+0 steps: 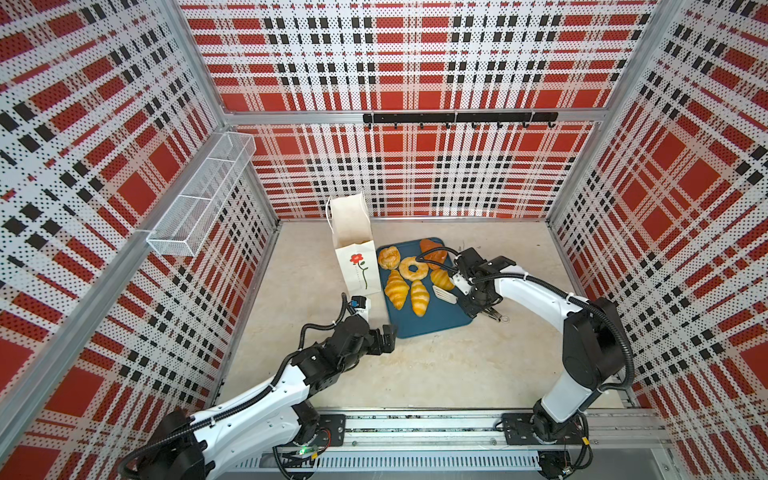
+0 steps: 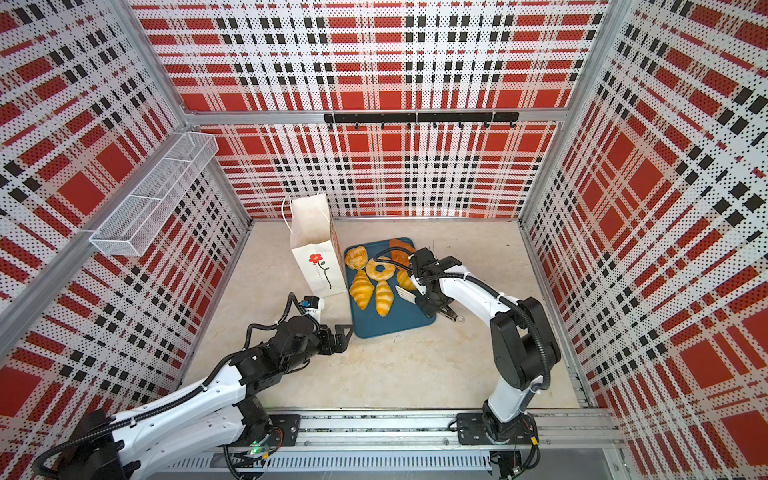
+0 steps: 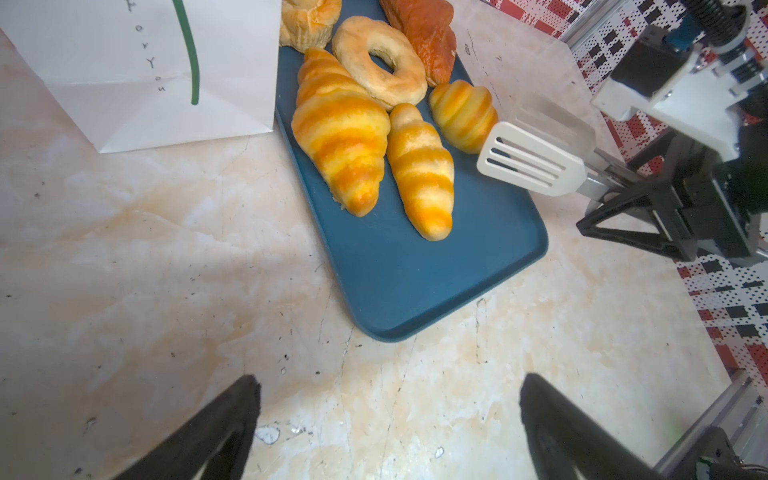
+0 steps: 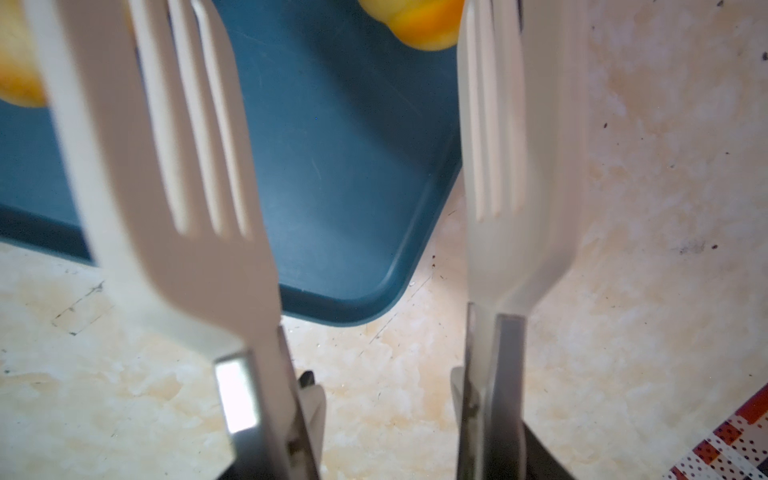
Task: Place the fake bread into the paper bag
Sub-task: 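Lower the tongs with the right gripper toward the small striped bun, then position the open tongs with the right gripper around the small striped bun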
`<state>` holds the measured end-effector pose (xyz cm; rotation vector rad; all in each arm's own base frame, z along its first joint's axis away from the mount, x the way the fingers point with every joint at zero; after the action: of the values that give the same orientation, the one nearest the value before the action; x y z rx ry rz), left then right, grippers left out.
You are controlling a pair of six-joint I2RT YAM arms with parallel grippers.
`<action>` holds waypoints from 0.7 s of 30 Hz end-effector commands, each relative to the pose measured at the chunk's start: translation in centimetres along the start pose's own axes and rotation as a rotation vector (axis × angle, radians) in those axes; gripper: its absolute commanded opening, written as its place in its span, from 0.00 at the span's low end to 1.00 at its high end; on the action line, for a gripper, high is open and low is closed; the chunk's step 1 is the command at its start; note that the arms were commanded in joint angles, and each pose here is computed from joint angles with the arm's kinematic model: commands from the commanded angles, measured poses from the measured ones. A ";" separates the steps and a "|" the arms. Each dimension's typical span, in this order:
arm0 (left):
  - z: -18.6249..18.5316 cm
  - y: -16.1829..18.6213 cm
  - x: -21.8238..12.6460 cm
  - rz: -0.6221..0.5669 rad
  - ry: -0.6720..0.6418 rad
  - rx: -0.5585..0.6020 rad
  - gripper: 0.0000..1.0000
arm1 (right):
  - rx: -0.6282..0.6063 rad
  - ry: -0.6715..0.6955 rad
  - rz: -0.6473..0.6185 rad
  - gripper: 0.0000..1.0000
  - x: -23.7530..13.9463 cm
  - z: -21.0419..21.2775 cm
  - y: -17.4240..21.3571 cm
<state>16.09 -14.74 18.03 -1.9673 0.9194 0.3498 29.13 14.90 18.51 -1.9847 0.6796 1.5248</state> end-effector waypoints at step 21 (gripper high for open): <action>-0.1 0.3 0.4 0.011 -0.017 0.014 0.99 | -0.057 0.111 0.013 0.60 1.4 -1.3 -2.8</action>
<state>16.10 -14.92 17.61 -1.9525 0.9281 0.3687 31.24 15.37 17.15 -2.0795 0.7396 1.5079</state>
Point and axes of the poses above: each gripper's point midway between its finger pads, its own x axis out along the fingers, its own z axis along the line the jaws close on, y = z × x, the point moved 10 cm from there along -x, back along the fingers, and after that the axes turned 10 degrees about -x, right-handed, at the moved point
